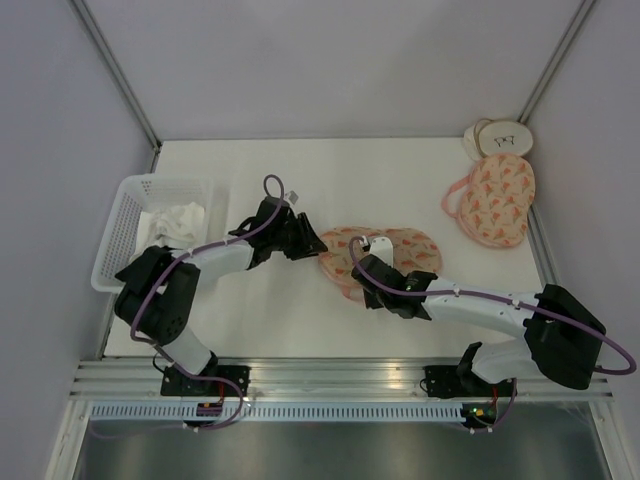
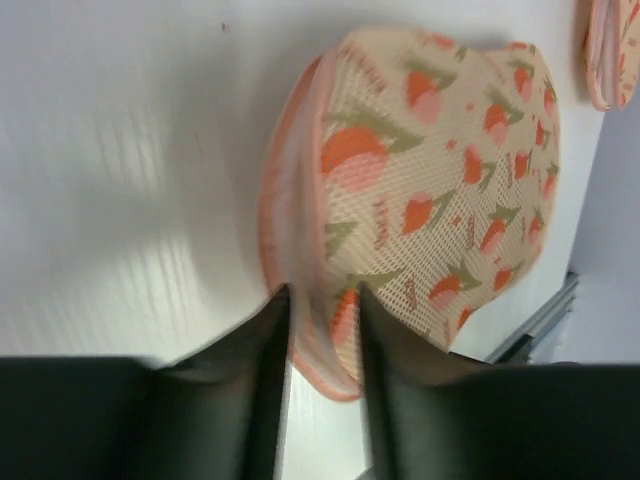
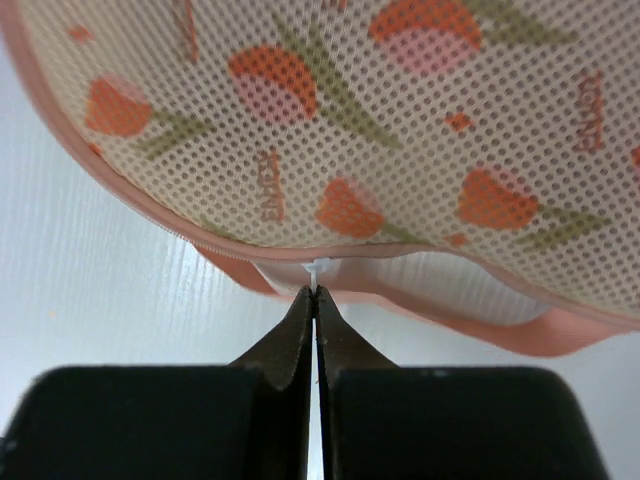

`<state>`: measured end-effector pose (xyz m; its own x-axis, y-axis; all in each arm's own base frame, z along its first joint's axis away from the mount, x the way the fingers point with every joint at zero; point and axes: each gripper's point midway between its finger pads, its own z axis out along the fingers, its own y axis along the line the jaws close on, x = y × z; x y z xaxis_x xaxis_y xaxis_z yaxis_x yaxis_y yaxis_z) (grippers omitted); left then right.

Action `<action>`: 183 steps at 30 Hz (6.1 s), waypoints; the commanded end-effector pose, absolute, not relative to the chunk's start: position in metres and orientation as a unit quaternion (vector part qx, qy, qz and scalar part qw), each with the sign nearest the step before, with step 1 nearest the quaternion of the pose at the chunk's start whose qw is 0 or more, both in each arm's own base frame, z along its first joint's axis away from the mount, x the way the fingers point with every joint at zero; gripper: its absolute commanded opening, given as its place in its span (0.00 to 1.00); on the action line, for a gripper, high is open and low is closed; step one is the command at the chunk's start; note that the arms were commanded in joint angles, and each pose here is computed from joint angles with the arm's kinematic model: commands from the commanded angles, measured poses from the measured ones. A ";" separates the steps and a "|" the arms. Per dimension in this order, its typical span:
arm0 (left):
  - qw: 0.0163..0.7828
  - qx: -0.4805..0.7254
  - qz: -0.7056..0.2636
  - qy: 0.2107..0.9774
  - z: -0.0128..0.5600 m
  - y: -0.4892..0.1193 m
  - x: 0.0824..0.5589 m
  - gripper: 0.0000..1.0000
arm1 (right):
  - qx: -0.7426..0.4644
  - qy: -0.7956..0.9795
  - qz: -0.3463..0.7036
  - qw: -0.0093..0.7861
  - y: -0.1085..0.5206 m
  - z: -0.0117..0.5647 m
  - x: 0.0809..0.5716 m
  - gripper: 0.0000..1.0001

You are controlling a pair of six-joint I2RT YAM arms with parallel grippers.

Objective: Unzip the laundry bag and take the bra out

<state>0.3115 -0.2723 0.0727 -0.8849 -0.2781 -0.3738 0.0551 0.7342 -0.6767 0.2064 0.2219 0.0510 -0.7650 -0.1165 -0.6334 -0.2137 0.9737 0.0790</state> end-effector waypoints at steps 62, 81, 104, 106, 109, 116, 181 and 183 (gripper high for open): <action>0.279 -0.092 -0.423 0.857 0.113 -0.290 0.371 0.47 | -0.172 0.922 0.198 0.285 0.246 0.058 0.165 0.01; 0.220 -0.120 -0.437 0.864 0.092 -0.309 0.229 0.64 | -0.232 0.867 0.320 0.304 0.321 0.108 0.177 0.00; 0.256 -0.135 -0.415 0.863 0.093 -0.280 0.287 0.02 | -0.182 0.929 0.180 0.267 0.241 0.046 0.162 0.00; 0.248 -0.108 -0.414 0.869 0.097 -0.281 0.290 0.02 | -0.162 0.940 0.136 0.268 0.227 0.035 0.168 0.00; 0.231 -0.063 -0.414 0.878 0.097 -0.289 0.292 0.02 | -0.117 0.950 0.069 0.281 0.207 0.029 0.184 0.00; 0.253 0.029 -0.429 0.867 0.101 -0.320 0.329 0.07 | -0.104 0.944 0.066 0.305 0.212 0.041 0.199 0.00; 0.236 -0.165 -0.396 0.872 0.084 -0.271 0.167 0.49 | -0.009 0.951 -0.065 0.302 0.141 0.045 0.208 0.00; 0.250 -0.163 -0.394 0.869 0.090 -0.266 0.164 0.51 | 0.014 0.946 -0.089 0.311 0.127 0.051 0.214 0.00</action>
